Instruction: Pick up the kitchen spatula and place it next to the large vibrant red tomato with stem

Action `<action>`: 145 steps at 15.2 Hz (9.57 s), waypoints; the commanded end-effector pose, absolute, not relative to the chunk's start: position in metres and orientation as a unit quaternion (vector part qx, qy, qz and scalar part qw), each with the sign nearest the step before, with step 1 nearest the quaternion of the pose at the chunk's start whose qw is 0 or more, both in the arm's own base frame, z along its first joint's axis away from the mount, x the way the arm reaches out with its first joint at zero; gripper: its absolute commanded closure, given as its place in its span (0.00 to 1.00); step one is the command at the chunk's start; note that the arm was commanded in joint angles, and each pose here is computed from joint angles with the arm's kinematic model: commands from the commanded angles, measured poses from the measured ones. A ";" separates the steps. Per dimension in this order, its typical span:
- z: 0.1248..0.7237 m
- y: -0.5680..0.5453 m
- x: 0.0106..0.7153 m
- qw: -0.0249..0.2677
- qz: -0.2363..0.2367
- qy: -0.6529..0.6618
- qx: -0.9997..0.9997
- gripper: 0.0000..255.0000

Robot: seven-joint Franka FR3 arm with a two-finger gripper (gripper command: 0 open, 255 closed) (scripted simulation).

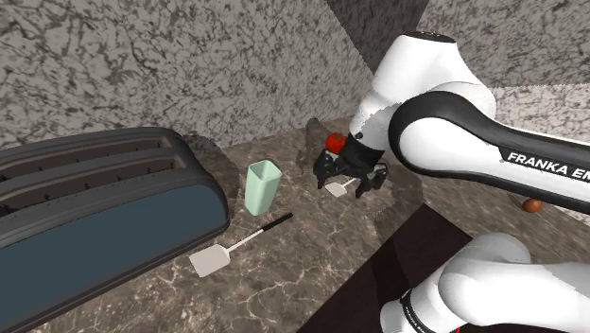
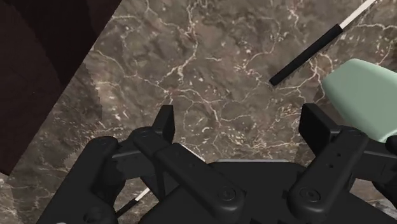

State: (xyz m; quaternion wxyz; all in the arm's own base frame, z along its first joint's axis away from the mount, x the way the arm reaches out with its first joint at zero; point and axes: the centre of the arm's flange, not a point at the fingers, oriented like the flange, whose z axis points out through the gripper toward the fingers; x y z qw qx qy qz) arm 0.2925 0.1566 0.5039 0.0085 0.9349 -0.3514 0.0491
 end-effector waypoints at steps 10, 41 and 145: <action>0.425 0.272 0.337 0.017 0.034 -0.570 0.820 0.00; 0.338 0.324 0.385 0.022 0.024 -0.680 0.732 1.00; 0.400 0.009 0.579 0.022 0.025 -0.680 0.732 0.00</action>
